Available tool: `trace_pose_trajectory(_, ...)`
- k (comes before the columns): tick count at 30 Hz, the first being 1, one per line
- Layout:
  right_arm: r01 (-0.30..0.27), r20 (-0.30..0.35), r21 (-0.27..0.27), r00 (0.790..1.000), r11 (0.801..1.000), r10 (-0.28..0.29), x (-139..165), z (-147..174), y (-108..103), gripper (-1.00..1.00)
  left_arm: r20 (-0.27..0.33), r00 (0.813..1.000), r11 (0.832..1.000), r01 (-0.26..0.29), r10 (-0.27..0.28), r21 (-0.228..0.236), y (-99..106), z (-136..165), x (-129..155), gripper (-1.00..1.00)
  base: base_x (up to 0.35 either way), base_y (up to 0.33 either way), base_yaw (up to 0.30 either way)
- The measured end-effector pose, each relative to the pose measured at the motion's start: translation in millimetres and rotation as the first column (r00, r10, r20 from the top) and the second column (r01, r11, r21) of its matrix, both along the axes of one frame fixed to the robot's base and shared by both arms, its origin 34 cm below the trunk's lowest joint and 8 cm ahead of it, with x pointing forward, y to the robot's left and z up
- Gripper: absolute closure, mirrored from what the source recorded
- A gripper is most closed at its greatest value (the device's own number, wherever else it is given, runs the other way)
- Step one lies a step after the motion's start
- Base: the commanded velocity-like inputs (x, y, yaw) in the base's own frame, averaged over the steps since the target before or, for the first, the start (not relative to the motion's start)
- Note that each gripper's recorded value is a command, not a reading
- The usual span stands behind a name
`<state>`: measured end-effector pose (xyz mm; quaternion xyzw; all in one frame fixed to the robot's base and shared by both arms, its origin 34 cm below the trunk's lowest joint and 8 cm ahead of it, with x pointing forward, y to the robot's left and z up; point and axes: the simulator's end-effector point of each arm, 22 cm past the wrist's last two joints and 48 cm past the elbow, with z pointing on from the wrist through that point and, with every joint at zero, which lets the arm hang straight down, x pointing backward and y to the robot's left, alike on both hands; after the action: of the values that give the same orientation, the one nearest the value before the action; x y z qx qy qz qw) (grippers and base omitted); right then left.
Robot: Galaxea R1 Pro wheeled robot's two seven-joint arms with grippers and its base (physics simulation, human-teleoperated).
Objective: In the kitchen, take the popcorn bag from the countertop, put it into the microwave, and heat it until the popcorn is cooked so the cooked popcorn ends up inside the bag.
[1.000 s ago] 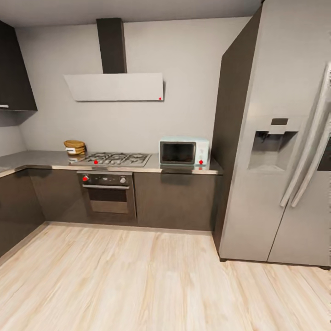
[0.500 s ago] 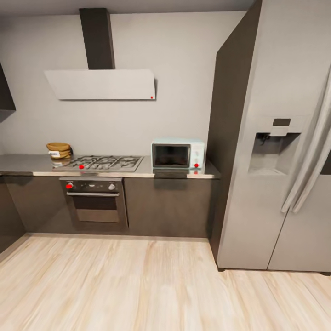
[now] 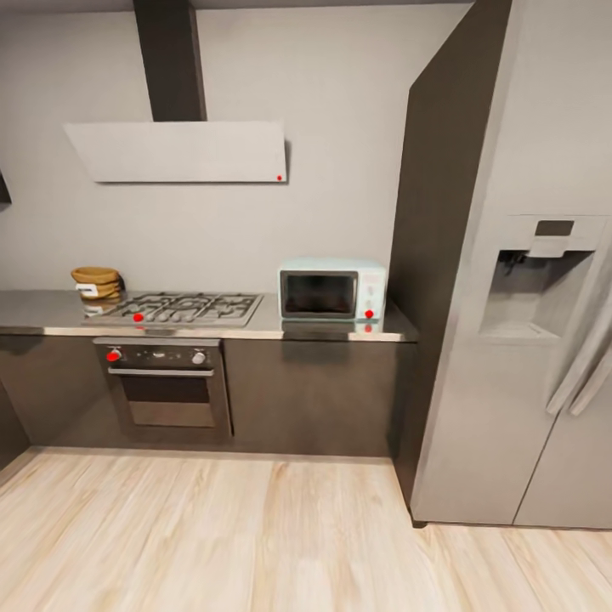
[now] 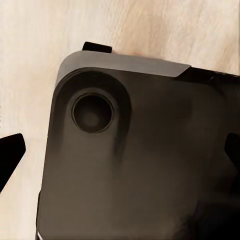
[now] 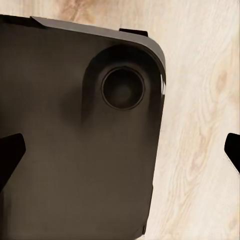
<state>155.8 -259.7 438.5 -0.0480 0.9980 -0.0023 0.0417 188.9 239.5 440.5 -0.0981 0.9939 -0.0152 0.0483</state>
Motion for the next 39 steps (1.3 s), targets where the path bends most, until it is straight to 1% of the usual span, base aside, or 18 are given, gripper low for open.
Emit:
trace_pose_trajectory(12,-0.001,0.000,0.001,1.000,1.000,0.001,-0.2,0.0,0.5,-1.00,-0.002,1.000,1.000,0.001,-0.001,0.000,-0.1,-0.1,-0.6,-1.00,0.322,0.093,0.000)
trace_pose_trajectory(32,0.000,0.001,0.000,1.000,1.000,0.000,-0.3,0.0,0.2,-1.00,0.006,1.000,1.000,0.004,-0.004,0.001,-0.4,0.1,1.2,-1.00,0.323,0.004,0.000)
trace_pose_trajectory(39,0.003,0.000,0.001,1.000,1.000,-0.003,-0.3,0.0,0.8,-1.00,0.007,1.000,1.000,0.005,-0.005,0.000,-1.1,0.2,1.7,-1.00,0.323,0.000,-0.184)
